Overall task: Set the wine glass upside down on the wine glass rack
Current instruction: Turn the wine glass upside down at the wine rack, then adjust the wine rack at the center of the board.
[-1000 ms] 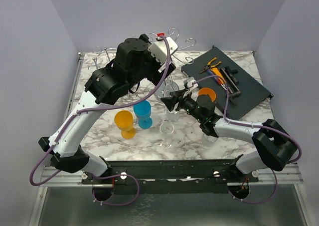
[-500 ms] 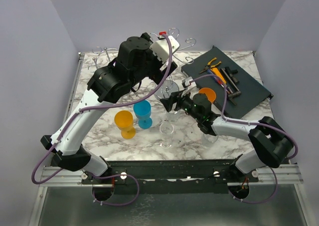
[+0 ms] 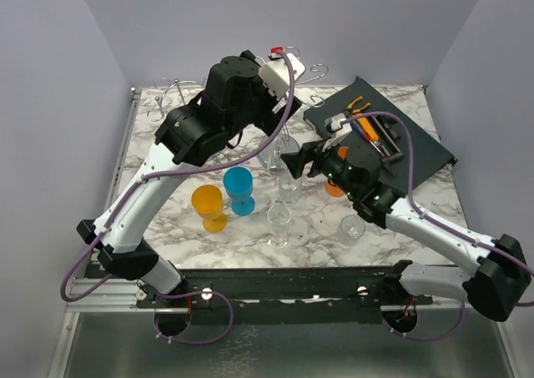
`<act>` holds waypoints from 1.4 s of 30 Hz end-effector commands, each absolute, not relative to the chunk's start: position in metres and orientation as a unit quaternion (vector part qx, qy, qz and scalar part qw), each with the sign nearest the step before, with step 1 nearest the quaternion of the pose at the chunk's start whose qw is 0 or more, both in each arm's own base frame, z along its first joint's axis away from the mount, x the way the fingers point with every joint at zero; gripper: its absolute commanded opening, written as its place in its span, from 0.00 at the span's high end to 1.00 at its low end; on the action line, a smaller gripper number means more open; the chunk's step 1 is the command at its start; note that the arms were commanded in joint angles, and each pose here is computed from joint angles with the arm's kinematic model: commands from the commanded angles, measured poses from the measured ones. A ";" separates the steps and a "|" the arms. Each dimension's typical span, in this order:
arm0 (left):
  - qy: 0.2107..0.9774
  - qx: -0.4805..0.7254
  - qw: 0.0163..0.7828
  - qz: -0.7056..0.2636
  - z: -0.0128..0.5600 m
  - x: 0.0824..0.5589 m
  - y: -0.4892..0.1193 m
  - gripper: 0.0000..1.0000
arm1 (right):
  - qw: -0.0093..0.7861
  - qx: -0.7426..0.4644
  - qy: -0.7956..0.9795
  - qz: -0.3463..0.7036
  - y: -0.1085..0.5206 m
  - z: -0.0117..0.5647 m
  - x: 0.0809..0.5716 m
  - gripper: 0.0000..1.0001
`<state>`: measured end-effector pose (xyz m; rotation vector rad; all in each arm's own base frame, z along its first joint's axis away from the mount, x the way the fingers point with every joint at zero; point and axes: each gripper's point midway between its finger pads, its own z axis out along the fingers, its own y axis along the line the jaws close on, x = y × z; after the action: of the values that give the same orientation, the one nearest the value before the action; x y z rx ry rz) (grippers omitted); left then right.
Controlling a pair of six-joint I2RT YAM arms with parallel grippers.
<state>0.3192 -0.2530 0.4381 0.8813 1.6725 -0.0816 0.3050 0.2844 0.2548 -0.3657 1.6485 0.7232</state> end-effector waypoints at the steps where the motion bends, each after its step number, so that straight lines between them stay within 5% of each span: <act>1: 0.728 0.311 0.610 -0.036 0.458 0.339 -0.247 0.03 | 0.598 -0.149 0.738 0.274 0.259 0.286 0.294 0.17; 14: 0.752 0.253 0.602 -0.093 0.450 0.392 -0.271 0.06 | 0.628 -0.039 0.750 0.203 0.205 0.409 0.349 0.13; 28: 0.764 0.226 0.594 -0.111 0.430 0.421 -0.285 0.04 | 0.553 0.028 0.782 0.287 0.172 0.395 0.477 0.23; 42: 0.768 0.223 0.590 -0.111 0.412 0.445 -0.302 0.06 | 0.490 0.010 0.793 0.363 0.198 0.371 0.509 0.37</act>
<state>0.4395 -0.2978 0.3928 0.5665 1.8397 -0.2250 0.5155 0.1841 0.3730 0.0550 1.8904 0.7822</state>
